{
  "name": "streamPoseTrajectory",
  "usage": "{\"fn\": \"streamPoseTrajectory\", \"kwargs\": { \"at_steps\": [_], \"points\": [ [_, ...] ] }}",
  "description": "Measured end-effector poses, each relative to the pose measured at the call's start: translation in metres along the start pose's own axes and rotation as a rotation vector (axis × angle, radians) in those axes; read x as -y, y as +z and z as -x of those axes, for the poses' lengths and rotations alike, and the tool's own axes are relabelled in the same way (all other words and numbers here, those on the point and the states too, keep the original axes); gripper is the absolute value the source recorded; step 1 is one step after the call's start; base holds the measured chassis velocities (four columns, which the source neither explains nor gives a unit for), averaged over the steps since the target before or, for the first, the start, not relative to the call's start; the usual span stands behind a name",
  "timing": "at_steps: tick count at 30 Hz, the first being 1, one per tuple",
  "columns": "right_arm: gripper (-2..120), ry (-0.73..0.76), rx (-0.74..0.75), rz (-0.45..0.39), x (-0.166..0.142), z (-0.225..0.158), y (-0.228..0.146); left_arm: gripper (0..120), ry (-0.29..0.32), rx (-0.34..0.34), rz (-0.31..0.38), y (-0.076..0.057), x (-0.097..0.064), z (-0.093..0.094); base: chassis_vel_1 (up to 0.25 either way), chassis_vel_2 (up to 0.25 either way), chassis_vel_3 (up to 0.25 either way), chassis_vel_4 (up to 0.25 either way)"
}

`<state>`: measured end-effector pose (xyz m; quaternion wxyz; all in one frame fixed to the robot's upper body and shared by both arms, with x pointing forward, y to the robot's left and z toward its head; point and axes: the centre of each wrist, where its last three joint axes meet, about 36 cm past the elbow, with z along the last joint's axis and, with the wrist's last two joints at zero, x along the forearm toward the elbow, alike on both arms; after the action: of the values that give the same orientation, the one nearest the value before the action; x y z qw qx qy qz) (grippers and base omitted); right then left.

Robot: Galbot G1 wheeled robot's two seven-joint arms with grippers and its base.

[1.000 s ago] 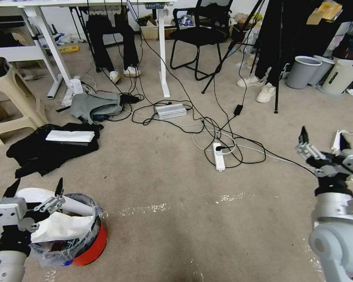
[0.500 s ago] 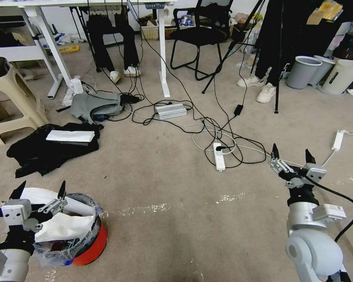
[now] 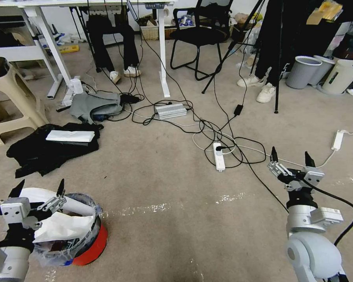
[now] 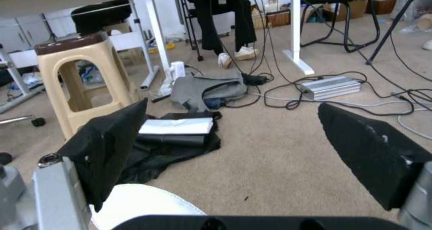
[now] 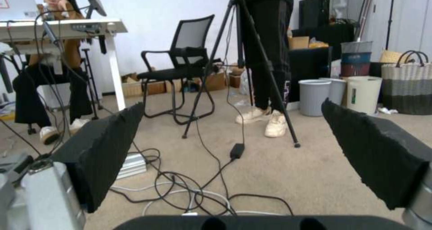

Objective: Pick up the trash bin and place the garbage on the floor into it.

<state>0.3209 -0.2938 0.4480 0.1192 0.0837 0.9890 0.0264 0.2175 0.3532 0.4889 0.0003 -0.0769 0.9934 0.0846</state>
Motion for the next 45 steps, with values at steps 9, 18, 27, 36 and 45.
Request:
{"fn": "streamPoseTrajectory", "kwargs": {
  "at_steps": [9,18,27,36,45],
  "points": [
    [100,0.000,0.001,0.001,0.0002,0.0002,-0.0002,100,0.000,-0.001,0.000,0.0000,-0.0001,-0.0001,0.000,0.000,0.000,0.000],
    [100,0.000,0.001,0.001,0.0003,0.0005,-0.0003,100,-0.001,-0.001,0.000,-0.0001,-0.0001,-0.0002,0.000,0.000,0.000,0.000],
    [100,0.000,0.001,0.002,0.0003,0.0005,-0.0005,100,-0.001,-0.001,0.000,-0.0003,-0.0001,-0.0002,0.000,0.000,0.000,0.000],
    [100,0.000,0.002,0.002,0.0002,0.0006,-0.0006,100,-0.001,-0.001,0.000,-0.0004,0.0000,-0.0002,0.000,0.000,0.000,0.000],
    [100,0.000,0.002,0.002,0.0002,0.0006,-0.0007,100,-0.001,-0.001,0.000,-0.0004,0.0000,-0.0002,0.000,0.000,0.000,0.000]
  ]
}}
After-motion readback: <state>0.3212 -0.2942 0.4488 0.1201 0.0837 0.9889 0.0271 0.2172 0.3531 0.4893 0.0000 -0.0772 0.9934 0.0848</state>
